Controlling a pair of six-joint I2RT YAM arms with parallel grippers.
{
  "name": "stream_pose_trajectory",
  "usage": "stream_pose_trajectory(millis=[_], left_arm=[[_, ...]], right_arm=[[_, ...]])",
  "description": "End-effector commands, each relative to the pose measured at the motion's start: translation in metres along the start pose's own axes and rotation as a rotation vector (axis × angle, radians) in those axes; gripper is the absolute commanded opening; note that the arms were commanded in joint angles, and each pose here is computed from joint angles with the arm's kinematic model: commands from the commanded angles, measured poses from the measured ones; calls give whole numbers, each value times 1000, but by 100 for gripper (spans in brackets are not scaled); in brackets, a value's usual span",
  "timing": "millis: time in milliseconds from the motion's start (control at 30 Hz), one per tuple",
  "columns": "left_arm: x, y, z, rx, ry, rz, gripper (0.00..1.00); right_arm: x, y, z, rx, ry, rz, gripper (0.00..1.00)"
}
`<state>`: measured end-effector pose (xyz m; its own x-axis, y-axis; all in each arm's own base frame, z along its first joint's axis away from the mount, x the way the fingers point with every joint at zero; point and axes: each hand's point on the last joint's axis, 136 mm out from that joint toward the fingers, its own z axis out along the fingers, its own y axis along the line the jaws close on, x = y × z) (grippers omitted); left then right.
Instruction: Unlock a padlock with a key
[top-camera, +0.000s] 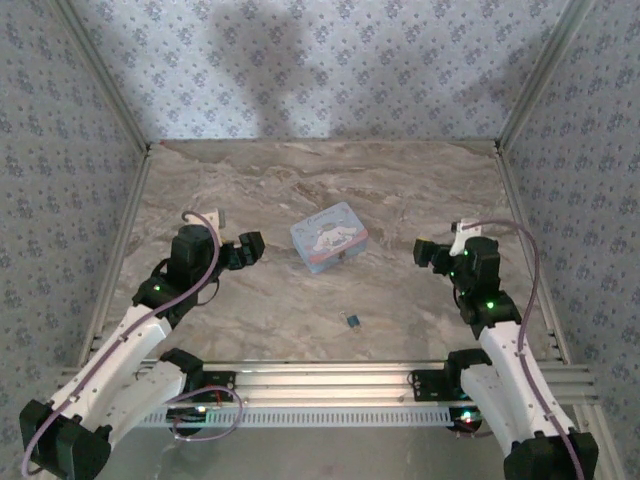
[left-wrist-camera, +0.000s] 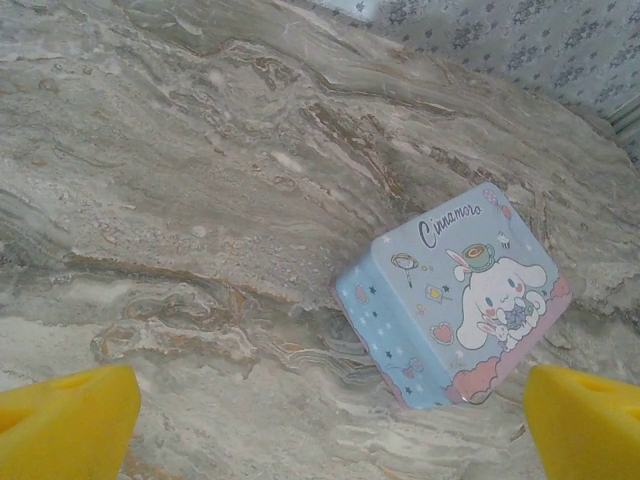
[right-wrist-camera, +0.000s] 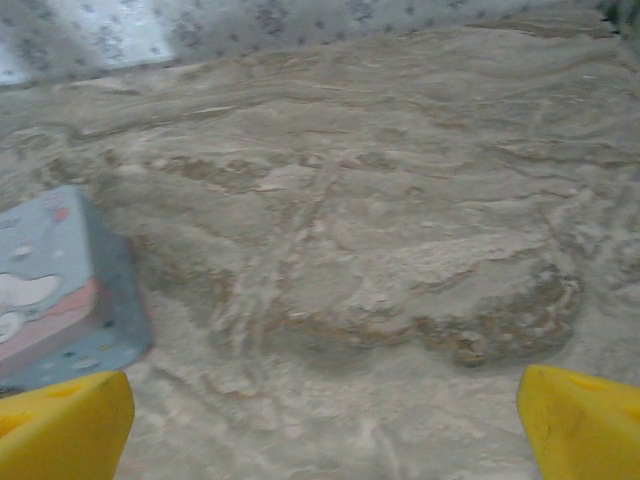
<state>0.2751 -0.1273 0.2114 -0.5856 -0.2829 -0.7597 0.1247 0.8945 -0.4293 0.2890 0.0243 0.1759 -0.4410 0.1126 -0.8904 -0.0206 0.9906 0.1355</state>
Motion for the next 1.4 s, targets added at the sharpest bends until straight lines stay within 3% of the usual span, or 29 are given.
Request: stream_pose_trajectory(millis=[0,200,567,1000,1133,1300,1367], left_arm=[[-17,-3,-7,-6,-41,16,98],[-17,-3,-6,-10,-39,20,98],[-15,0,-1,-24,-24,29,98],[-13,6,6,-53,-11,38,98],[-15,11,6,-83,-6,63,98],[-21,23,2,-157,-20,106,98],[-25,25,1,-167,-33,122,98]], right_arm=[[-15,-21,5,69,-139,-20,100],[6,-57,21,176,-155,41,100],[26,-68,57,177,-155,27,100],[23,-66,92,138,-208,-55,100],[32,-61,105,99,-198,-74,100],[33,-63,126,137,-60,-83,100],[32,-61,127,153,-62,-109,100]])
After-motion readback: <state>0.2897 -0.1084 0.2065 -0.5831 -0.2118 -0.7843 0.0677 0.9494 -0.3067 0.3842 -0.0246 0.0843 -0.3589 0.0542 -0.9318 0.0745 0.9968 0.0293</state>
